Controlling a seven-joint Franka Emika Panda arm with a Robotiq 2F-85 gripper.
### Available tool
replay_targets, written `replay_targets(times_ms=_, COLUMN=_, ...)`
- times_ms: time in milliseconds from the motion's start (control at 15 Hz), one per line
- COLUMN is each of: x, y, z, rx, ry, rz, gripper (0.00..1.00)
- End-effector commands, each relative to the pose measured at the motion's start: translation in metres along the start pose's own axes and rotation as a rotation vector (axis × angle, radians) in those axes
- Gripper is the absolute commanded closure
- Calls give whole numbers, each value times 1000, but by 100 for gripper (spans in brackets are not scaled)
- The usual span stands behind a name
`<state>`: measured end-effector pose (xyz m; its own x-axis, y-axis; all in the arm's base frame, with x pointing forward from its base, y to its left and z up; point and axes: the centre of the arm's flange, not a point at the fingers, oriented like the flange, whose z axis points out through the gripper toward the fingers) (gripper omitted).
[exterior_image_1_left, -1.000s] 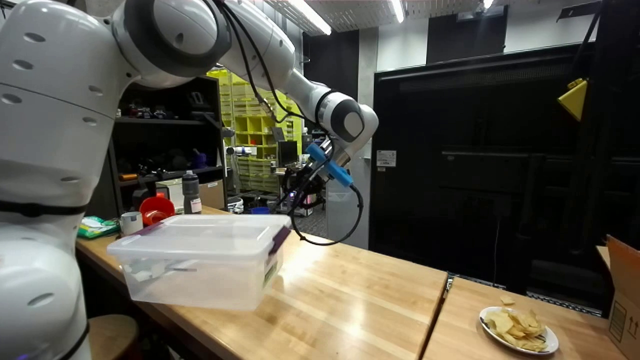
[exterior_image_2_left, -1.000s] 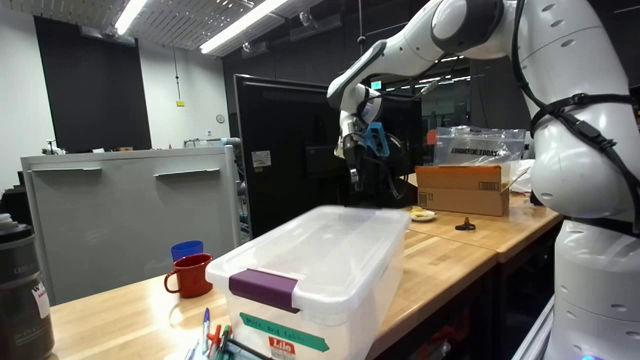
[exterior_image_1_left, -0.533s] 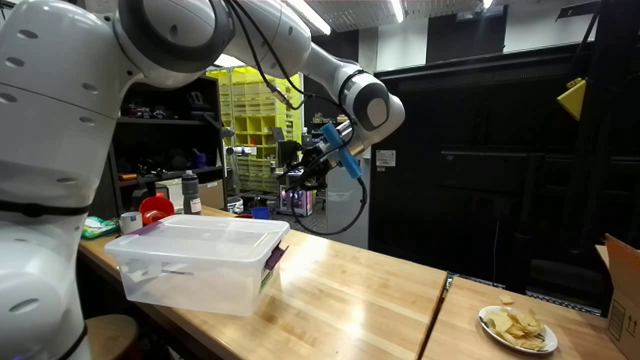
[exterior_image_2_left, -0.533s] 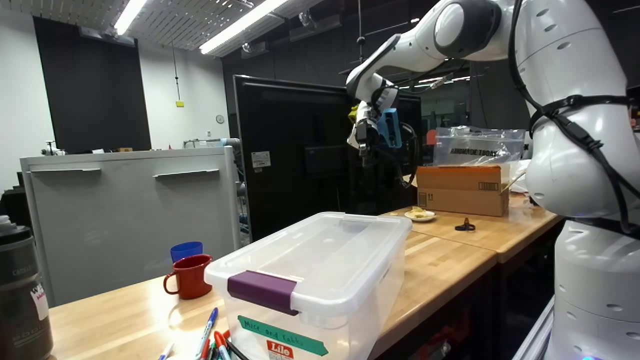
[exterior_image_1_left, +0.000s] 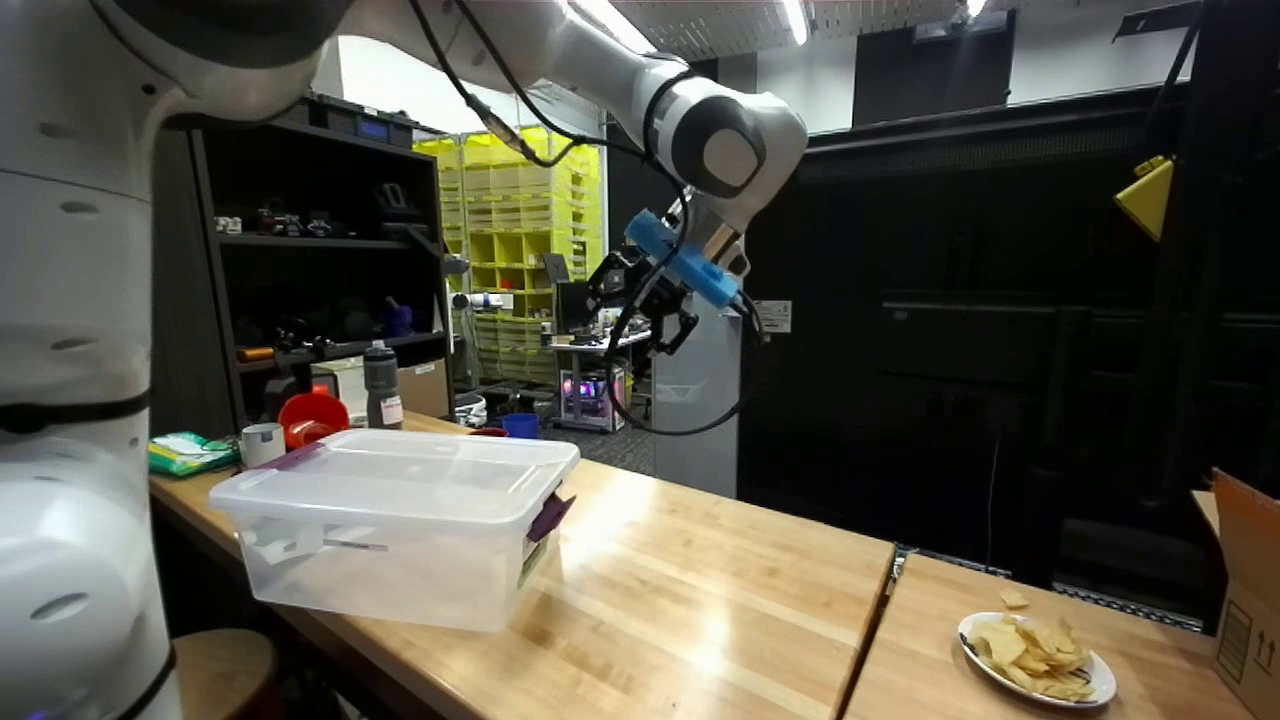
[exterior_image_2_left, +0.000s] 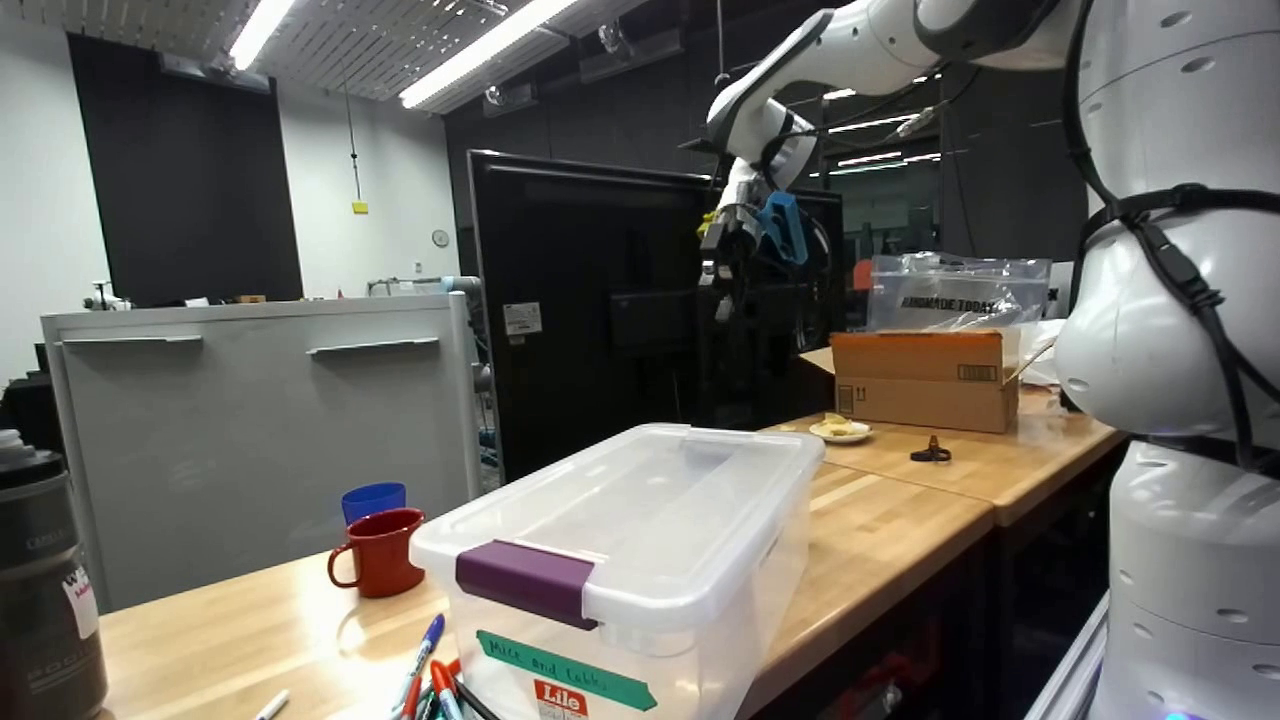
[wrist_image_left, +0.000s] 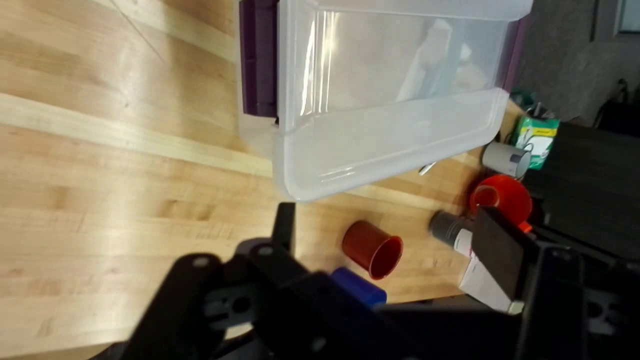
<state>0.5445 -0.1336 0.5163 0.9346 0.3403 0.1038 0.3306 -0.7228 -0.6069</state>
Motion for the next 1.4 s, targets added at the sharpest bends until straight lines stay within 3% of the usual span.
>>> replay_targets(times_ms=0, x=-46, y=-51, z=-2, rx=-166, ry=109, rz=35, gripper=0)
replay_targets(times_ms=400, x=-92, y=-103, z=21, rx=-438, ry=201, rz=49, gripper=0)
replay_targets(times_ms=867, x=-116, y=-148, z=97, rx=-624, ry=15, rz=-64, gripper=0)
replay_targets(times_ms=1333, x=-119, y=-170, z=126, rx=-721, ry=-86, rz=-139, gripper=0)
